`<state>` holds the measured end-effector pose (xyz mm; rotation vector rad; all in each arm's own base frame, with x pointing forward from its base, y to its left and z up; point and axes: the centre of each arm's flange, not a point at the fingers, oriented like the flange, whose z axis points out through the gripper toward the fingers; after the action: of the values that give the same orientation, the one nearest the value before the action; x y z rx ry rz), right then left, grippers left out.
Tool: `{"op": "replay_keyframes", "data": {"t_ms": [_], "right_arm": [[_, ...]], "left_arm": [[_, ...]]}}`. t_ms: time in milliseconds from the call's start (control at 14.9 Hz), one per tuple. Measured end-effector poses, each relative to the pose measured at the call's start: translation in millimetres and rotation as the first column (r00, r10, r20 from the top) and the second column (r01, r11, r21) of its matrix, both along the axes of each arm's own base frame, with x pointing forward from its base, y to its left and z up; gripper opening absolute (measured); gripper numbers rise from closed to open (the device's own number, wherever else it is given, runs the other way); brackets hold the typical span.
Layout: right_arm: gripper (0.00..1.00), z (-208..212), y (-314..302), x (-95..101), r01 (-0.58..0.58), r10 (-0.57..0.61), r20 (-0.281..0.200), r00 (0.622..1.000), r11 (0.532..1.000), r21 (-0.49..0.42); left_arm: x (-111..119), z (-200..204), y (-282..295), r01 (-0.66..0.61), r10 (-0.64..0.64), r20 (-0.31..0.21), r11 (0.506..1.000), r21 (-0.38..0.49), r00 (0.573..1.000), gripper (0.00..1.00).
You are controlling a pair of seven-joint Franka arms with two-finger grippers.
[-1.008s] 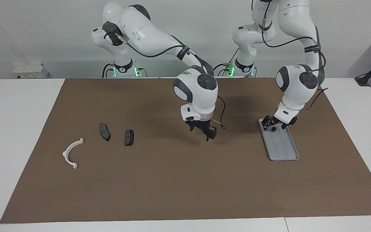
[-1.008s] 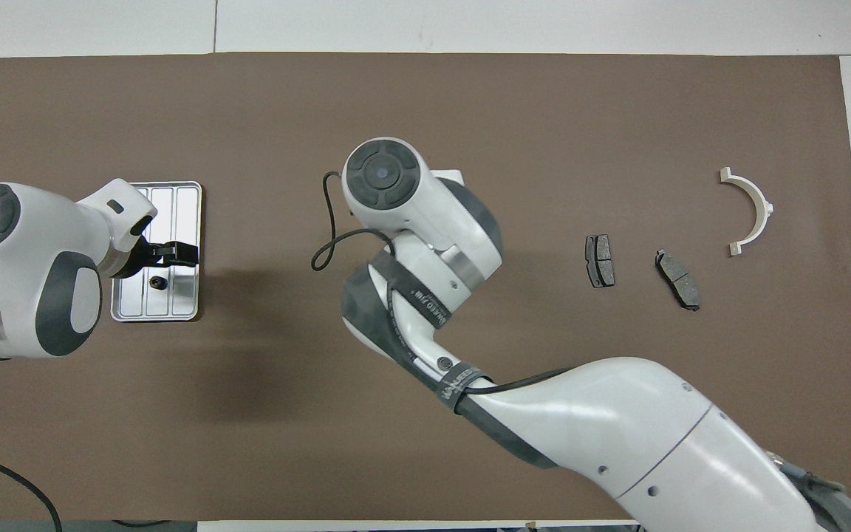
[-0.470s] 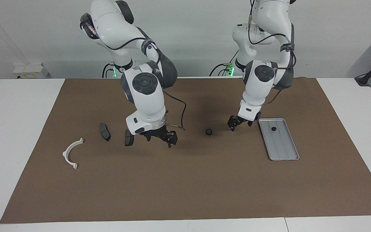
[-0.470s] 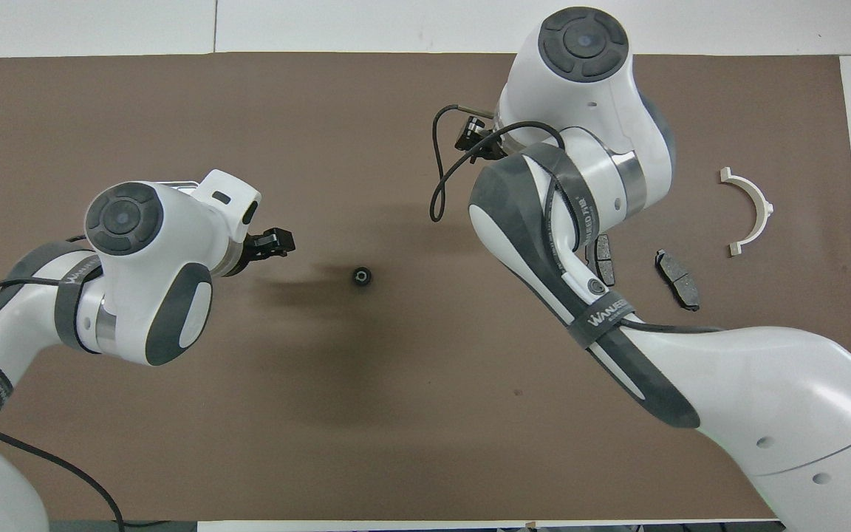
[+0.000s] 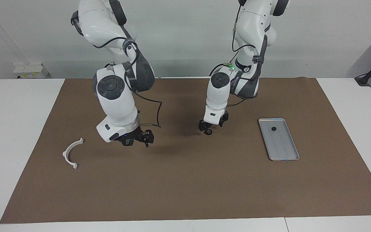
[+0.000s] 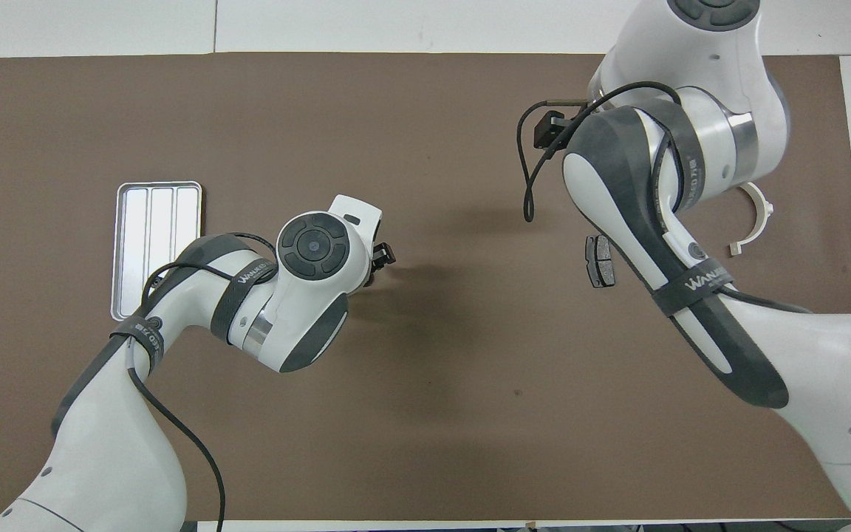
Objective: Pick bearing gear from pile to tray
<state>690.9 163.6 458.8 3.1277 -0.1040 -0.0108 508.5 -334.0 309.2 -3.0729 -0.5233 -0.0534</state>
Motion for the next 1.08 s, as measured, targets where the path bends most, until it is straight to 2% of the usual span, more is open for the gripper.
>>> {"op": "replay_keyframes", "data": {"t_ms": [202,403,470,739,941,1075], "right_arm": [[1.0,22.4,-31.5,-16.1,-0.084,0.084,0.019,0.996,0.996,-0.015],[1.0,53.0,-71.7,-42.1,-0.146,0.147,0.029,0.989,0.989,-0.032],[1.0,63.9,-83.2,-51.6,-0.167,0.169,0.035,0.985,0.985,-0.041],[1.0,112.0,-113.9,-98.4,-0.194,0.197,0.039,0.98,0.979,-0.069],[1.0,147.0,-118.5,-134.3,-0.184,0.187,0.028,0.982,0.98,-0.076],[1.0,168.7,-124.8,-151.8,-0.165,0.167,0.046,0.985,0.985,-0.052]], "left_arm": [[3.6,-6.4,-0.1,-0.012,0.012,0.013,1.0,-0.012,1.0,1.0],[4.3,-11.3,-0.5,-0.031,0.031,0.013,0.999,-0.014,0.999,1.0],[4.3,-12.0,-0.9,-0.036,0.036,0.014,0.999,-0.016,0.999,0.93],[1.2,-13.3,-6.6,-0.038,0.038,0.016,0.999,-0.019,0.999,0.86],[0.1,-14.1,-8.2,-0.037,0.038,0.015,0.999,-0.019,0.999,0.75],[0.3,-14.2,-8.0,-0.039,0.039,0.016,0.999,-0.019,0.999,0.7]]}}
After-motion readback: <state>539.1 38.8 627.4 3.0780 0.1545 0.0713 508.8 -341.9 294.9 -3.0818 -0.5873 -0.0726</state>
